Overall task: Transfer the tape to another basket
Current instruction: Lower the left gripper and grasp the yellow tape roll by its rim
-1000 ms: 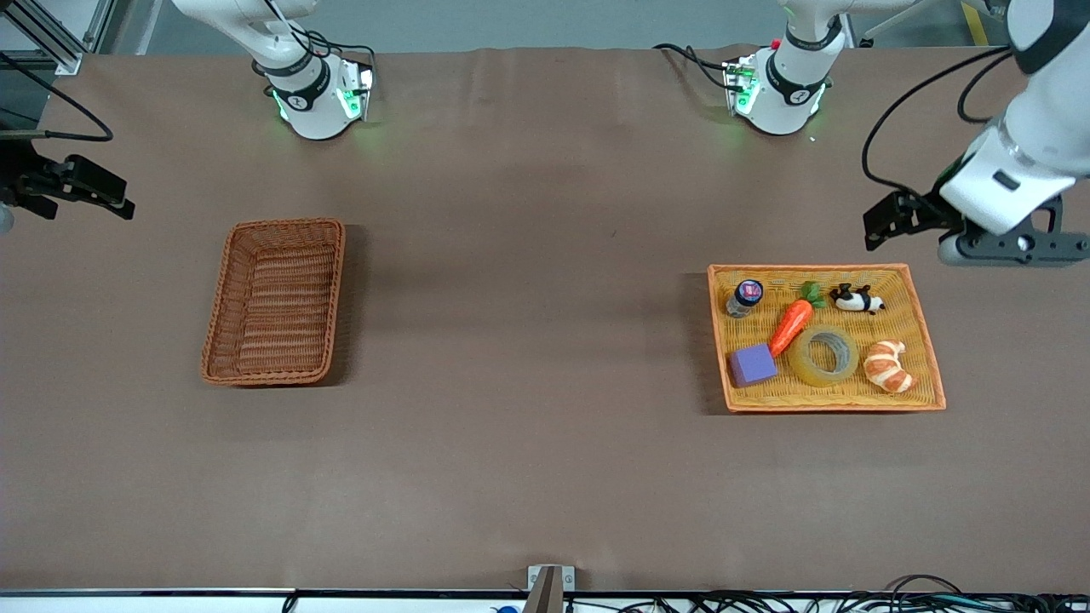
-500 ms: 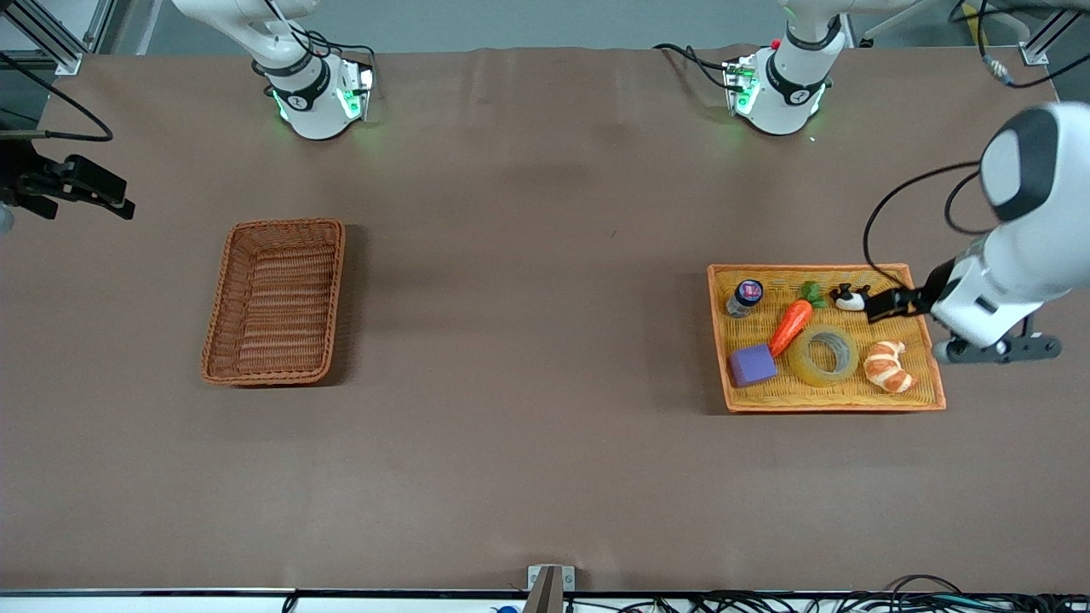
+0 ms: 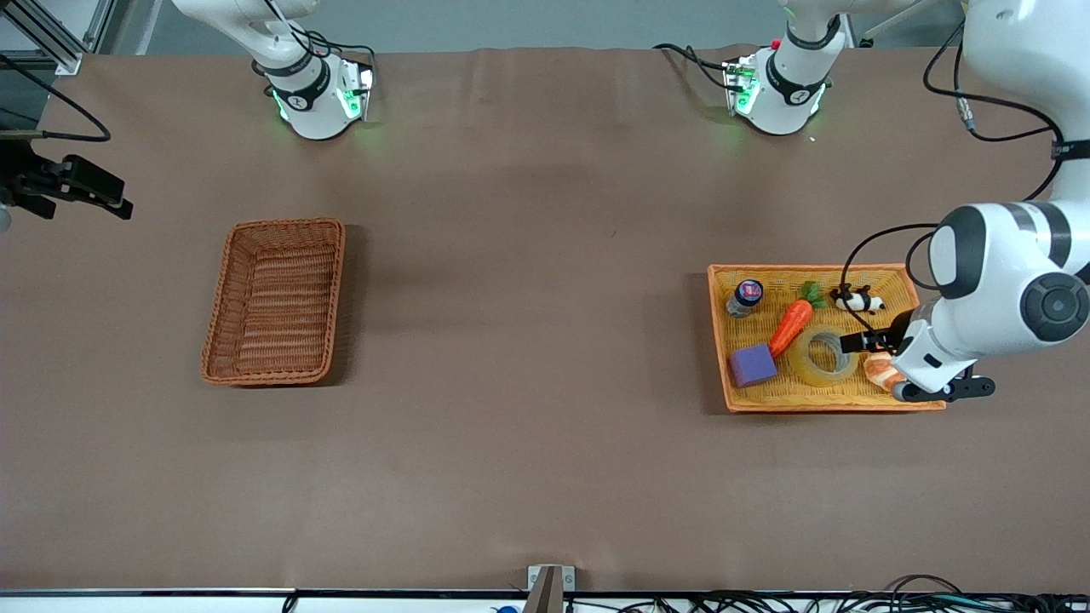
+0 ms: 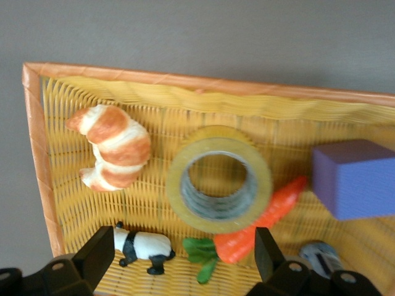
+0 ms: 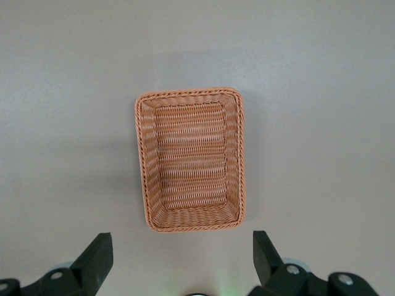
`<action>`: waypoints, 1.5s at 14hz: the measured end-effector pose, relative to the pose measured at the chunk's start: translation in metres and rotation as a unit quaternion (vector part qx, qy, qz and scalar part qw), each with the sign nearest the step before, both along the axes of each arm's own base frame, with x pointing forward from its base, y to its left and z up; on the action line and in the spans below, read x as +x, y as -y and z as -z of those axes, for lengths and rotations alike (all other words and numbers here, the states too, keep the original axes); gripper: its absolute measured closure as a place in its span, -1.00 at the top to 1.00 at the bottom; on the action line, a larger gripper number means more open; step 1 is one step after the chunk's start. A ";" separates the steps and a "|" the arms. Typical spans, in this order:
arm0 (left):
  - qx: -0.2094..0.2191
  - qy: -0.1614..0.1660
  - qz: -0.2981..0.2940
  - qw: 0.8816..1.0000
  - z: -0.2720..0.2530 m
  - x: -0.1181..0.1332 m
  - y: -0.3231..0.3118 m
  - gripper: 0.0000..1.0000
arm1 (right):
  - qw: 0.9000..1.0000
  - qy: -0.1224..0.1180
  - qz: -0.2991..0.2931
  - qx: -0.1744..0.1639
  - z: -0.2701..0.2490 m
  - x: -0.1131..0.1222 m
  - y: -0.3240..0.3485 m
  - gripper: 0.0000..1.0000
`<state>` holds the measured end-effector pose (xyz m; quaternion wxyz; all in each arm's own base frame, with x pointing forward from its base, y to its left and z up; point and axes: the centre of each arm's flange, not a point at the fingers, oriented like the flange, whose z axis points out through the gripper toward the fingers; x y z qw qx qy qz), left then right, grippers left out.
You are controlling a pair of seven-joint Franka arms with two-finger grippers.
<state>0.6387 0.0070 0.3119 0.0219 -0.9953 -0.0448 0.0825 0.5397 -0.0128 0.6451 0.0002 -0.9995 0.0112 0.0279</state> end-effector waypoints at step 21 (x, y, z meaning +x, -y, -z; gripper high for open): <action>0.005 0.005 -0.011 1.000 0.098 -0.016 -0.014 -0.57 | 1.000 0.000 -0.011 0.001 0.000 0.000 0.002 1.00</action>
